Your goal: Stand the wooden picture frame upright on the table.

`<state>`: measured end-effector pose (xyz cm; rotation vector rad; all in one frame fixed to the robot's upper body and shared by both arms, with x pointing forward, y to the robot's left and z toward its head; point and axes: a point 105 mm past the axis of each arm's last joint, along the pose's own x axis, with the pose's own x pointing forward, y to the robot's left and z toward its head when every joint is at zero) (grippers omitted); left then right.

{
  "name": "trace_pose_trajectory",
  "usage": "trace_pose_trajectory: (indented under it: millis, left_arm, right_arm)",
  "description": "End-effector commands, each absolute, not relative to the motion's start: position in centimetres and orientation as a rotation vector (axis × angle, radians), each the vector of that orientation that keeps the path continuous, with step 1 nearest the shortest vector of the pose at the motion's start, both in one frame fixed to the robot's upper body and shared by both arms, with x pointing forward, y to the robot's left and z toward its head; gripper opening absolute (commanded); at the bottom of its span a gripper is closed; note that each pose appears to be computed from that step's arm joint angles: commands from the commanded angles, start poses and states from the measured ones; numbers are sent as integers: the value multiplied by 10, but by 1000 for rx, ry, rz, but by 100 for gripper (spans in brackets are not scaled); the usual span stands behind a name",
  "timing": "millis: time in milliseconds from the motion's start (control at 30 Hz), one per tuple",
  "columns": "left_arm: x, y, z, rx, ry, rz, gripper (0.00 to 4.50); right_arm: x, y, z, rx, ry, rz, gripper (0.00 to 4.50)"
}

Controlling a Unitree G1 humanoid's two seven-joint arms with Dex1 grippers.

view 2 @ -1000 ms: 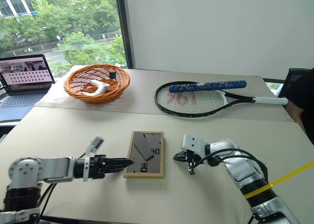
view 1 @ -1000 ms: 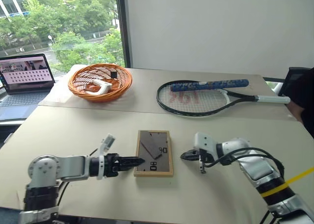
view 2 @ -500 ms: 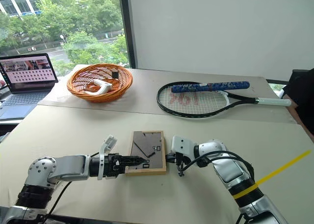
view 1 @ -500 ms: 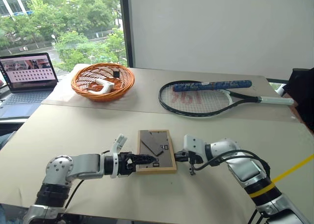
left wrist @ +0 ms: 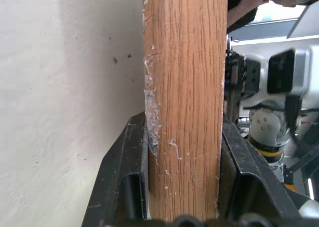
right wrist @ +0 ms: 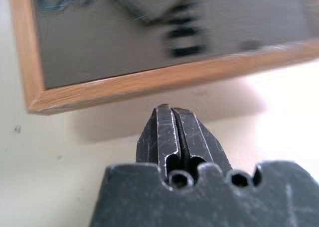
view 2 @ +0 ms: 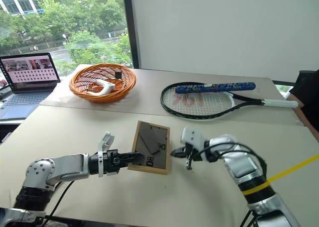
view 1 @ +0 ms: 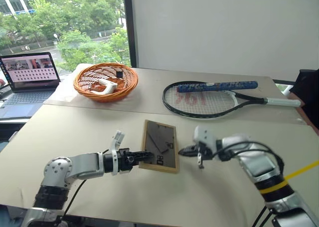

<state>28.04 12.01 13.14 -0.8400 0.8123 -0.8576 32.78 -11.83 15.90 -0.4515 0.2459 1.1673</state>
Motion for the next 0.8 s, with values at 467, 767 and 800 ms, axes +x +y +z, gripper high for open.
trace_pose_trajectory:
  millis: [467, 767, 800]
  left_arm:
    - [274, 111, 171, -635, 647, -1116, 115]
    - [279, 117, 169, -659, 657, -1089, 115]
    - [278, 118, 169, -657, 659, -1088, 115]
  right_arm:
    - [301, -45, 199, -148, 210, 1389, 369]
    - [318, -62, 200, -175, 209, 1284, 369]
    - [320, -65, 200, -184, 211, 1275, 369]
